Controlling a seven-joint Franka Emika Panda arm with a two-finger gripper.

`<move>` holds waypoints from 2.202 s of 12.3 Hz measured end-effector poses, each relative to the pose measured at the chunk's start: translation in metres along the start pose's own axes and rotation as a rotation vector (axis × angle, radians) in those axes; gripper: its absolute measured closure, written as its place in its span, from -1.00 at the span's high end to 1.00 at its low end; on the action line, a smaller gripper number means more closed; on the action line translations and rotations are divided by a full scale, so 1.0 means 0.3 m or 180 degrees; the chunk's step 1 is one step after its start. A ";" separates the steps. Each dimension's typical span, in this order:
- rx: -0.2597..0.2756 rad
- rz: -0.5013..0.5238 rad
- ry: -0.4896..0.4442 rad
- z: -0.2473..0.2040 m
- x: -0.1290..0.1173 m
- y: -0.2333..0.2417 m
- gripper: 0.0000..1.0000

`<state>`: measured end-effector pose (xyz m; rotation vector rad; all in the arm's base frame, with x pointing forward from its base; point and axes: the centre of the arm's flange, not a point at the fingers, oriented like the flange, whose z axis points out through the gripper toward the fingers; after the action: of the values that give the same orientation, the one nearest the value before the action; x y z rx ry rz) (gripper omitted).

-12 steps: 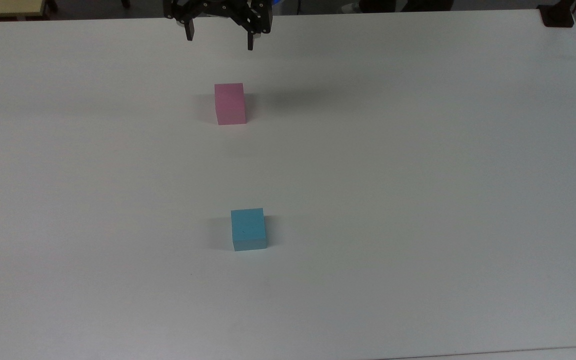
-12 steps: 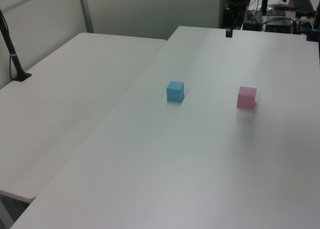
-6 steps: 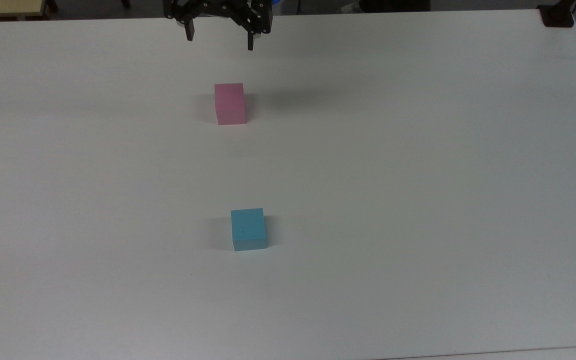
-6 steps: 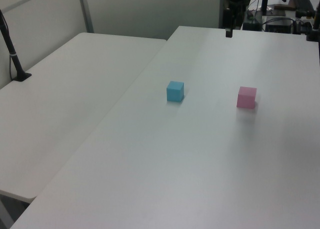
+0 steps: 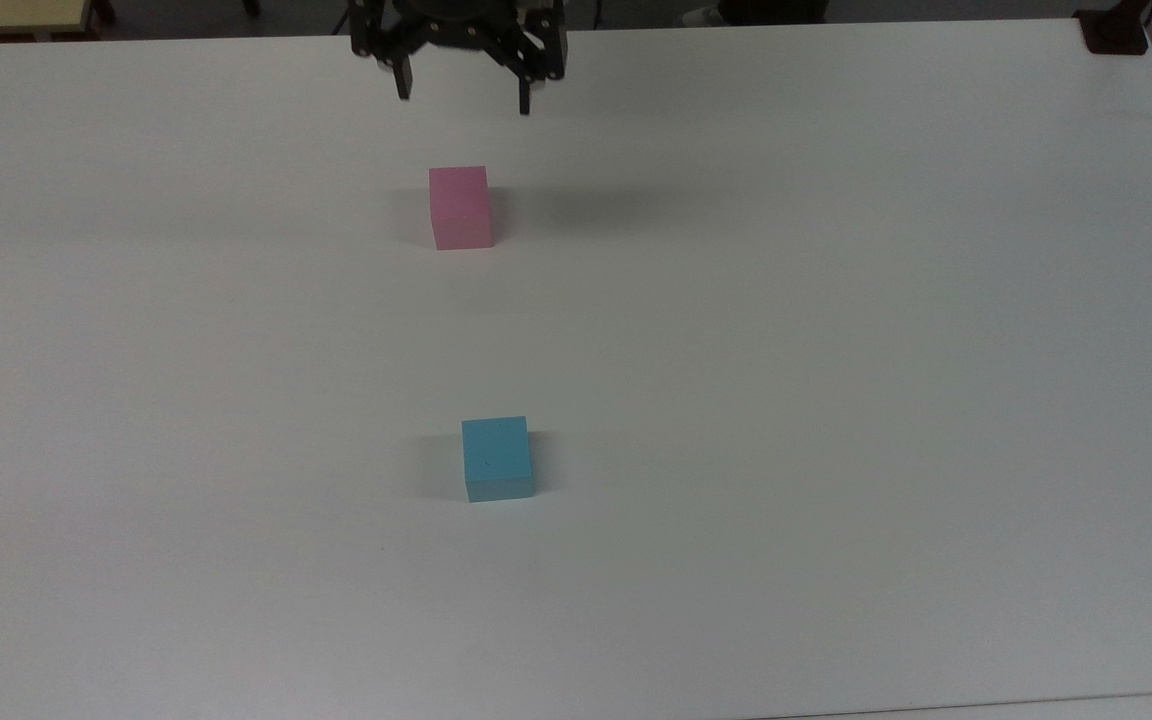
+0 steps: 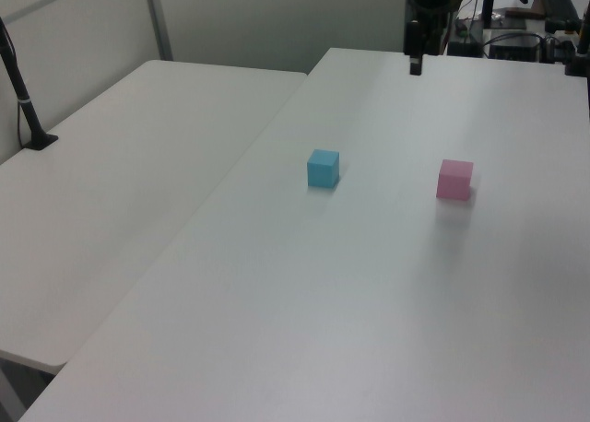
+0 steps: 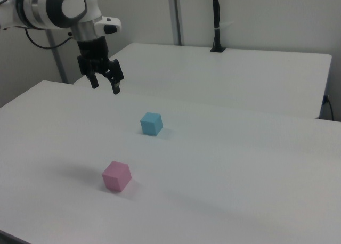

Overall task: Put blue cube on pink cube
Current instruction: 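Move the open gripper over the light-blue cube and lower it, then close the gripper on the light-blue cube, then lift the light-blue cube and carry it toward the pink cube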

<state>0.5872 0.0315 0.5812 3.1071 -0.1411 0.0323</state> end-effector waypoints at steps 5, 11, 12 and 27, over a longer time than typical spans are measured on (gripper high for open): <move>0.0112 0.0142 0.0795 0.134 0.252 -0.078 1.00; -0.0011 0.0124 0.0992 0.527 0.448 -0.147 1.00; -0.0055 0.0061 0.0923 0.600 0.458 -0.152 1.00; -0.0140 -0.0261 0.0950 0.724 0.518 -0.188 0.22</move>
<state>0.7514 0.0667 0.3658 3.0149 -0.0061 0.4799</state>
